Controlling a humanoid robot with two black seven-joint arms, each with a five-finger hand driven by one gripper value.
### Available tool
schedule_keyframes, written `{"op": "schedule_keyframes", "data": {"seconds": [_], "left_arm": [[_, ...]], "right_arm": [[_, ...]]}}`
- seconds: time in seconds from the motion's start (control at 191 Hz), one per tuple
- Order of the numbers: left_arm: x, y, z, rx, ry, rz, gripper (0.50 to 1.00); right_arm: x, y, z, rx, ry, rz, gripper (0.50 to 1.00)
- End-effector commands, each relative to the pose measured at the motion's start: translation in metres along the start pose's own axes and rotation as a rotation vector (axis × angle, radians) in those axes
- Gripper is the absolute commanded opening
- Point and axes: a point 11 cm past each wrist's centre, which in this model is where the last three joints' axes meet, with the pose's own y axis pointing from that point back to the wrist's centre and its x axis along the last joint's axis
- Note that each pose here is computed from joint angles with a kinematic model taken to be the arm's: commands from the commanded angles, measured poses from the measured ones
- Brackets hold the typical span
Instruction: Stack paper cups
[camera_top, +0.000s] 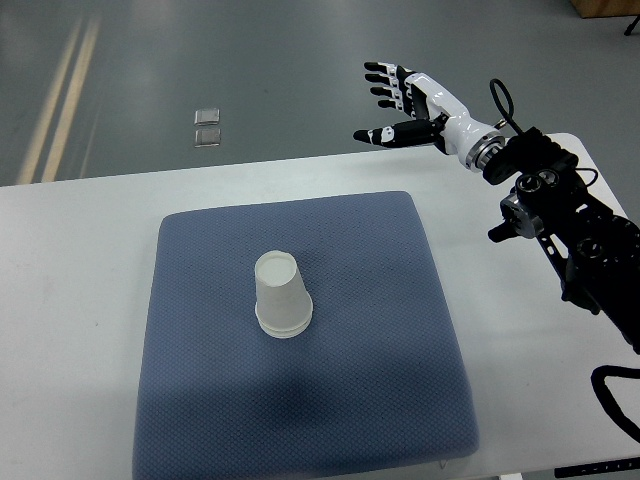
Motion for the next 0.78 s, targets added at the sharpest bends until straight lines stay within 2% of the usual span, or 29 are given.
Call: {"op": "schedule_keyframes", "data": {"seconds": [0.0,0.309,0.388,0.776], "left_arm": [[0.0,0.0,0.0,0.0,0.0,0.0,1.0],[0.0,0.0,0.0,0.0,0.0,0.0,1.0],[0.0,0.0,0.0,0.0,0.0,0.0,1.0],[0.0,0.0,0.0,0.0,0.0,0.0,1.0]], "right_arm": [[0.003,0.007,0.02,-0.032,-0.16,0.093,0.909],[-0.008,0.023,0.068,-0.125,-0.421,0.295,0.911],[-0.009,0.027,0.076,-0.14,-0.458,0.335,0.928],[-0.019,0.029,0.08,-0.145,-0.476,0.336,0.928]]}}
